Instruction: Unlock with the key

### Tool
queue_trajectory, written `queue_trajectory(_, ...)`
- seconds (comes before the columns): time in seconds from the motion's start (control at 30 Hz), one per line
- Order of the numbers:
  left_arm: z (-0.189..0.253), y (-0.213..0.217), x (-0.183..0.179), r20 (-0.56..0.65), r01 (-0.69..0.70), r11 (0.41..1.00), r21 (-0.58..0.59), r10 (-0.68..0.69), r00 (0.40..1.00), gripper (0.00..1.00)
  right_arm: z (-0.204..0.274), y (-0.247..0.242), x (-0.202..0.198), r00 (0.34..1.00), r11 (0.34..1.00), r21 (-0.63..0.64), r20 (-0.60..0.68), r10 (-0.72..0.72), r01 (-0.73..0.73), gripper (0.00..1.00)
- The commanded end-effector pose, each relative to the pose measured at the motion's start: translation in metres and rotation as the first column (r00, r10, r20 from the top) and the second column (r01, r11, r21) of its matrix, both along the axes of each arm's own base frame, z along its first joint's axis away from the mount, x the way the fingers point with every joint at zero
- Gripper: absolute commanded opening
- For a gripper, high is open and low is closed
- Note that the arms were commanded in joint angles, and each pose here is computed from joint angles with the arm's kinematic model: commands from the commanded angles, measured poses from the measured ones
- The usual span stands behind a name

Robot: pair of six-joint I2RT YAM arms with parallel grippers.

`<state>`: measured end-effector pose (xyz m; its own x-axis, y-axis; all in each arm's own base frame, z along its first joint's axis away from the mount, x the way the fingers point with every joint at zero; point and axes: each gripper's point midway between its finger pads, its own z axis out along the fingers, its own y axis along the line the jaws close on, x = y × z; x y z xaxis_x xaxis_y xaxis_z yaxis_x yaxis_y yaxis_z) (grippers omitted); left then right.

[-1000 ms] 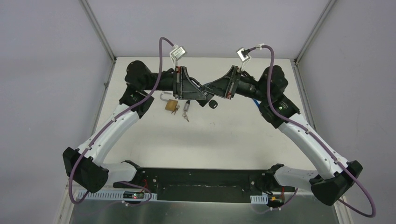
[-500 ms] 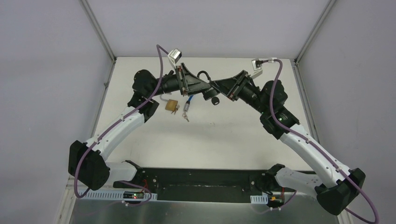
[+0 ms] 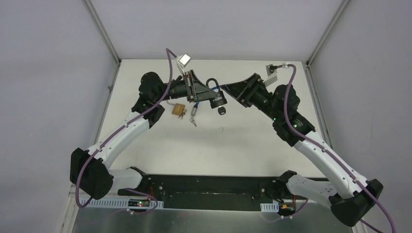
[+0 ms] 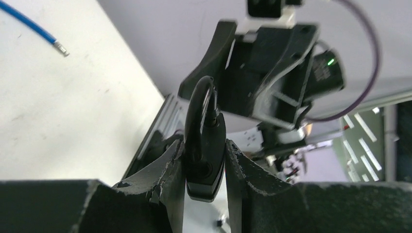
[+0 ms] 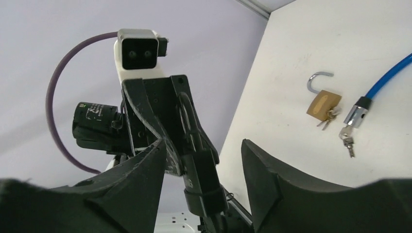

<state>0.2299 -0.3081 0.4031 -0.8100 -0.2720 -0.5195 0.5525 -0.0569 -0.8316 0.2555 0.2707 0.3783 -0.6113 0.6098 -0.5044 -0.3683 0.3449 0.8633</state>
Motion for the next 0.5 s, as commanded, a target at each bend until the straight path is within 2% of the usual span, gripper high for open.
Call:
queue_trajectory(0.0, 0.035, 0.016, -0.046, 0.319, 0.063, 0.997, 0.046, -0.074, 0.945, 0.0, 0.033, -0.014, -0.011, 0.996, 0.993, -0.117, 0.089, 0.004, 0.007, 0.63)
queue_trajectory(0.13, 0.034, 0.02, -0.062, 0.379, 0.124, 0.988, 0.087, -0.148, 0.913, 0.0, 0.025, 0.006, -0.027, 0.976, 0.949, -0.26, 0.074, 0.203, -0.177, 0.67)
queue_trajectory(0.27, 0.031, 0.019, -0.065, 0.381, 0.161, 0.981, 0.108, -0.191, 0.904, 0.0, 0.017, 0.025, -0.048, 0.912, 0.876, -0.303, 0.046, 0.407, -0.375, 0.67)
queue_trajectory(0.37, 0.03, 0.019, -0.066, 0.385, 0.172, 0.978, 0.115, -0.204, 0.9, 0.0, 0.017, 0.031, -0.053, 0.888, 0.856, -0.292, 0.041, 0.457, -0.427, 0.65)
queue_trajectory(0.47, 0.027, 0.019, -0.067, 0.378, 0.181, 0.976, 0.124, -0.215, 0.901, 0.0, 0.02, 0.034, -0.053, 0.884, 0.858, -0.274, 0.053, 0.464, -0.434, 0.55)
